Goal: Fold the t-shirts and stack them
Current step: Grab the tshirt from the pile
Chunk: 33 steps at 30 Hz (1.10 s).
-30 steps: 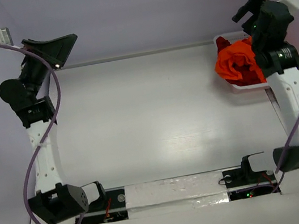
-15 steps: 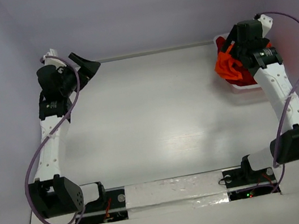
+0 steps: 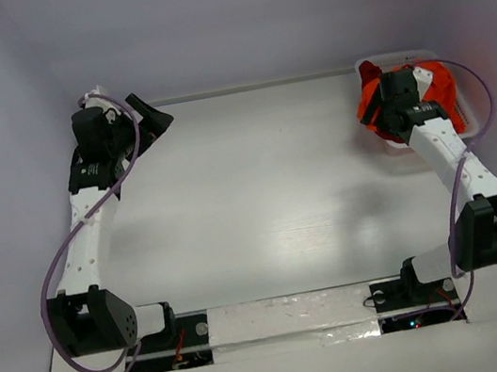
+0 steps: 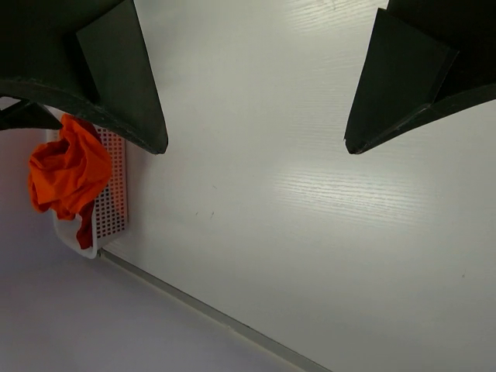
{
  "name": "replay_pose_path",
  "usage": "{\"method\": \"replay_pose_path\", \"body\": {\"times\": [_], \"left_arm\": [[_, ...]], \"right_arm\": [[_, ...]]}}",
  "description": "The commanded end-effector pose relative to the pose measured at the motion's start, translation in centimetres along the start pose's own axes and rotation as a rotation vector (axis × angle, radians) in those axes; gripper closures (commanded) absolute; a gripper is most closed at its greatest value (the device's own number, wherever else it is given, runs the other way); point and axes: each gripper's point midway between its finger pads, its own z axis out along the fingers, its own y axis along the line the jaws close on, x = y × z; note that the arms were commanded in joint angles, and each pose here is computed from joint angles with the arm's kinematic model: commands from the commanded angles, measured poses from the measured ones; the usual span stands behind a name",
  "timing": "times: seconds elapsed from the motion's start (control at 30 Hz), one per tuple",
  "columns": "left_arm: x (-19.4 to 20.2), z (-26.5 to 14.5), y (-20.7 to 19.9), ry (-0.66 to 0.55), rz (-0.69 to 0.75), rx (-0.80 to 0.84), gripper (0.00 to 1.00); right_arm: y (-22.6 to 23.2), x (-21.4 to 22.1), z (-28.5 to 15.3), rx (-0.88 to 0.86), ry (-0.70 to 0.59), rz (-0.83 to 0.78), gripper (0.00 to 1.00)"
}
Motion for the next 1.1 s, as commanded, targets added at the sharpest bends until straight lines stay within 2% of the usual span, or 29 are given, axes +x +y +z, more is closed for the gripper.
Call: {"method": "replay_pose_path", "body": {"times": [0.0,0.23,0.37,0.6,0.9,1.07], "left_arm": [[-1.6,-0.6,-1.7,-0.022,0.033,0.04,0.01],[-2.2,-1.8,-2.3,-0.045,0.057,0.043,0.01],[-2.0,-2.1,-2.0,-0.046,0.066,0.032,0.01],[-2.3,-1.9,-2.2,-0.05,0.066,0.033,0.01],[-2.8,-1.7,-2.5,-0.044,0.069,0.032,0.01],[-2.6,-1.4,-2.4,-0.031,0.063,0.034,0.01]], "right_arm": [[1.7,-2.8,0.6,-0.059,-0.072,0.06,0.13],[1.0,-5.4,2.9,-0.052,-0.071,0.191,0.16],[-0.8,-6.3,3.7,0.014,-0.09,0.225,0.17],[-0.5,-4.1,6.3,0.001,-0.005,0.211,0.17],[-0.8,-3.8,7.1,0.013,0.005,0.219,0.19],[-0.9,-4.2,6.7,0.015,-0.008,0.228,0.26]]}}
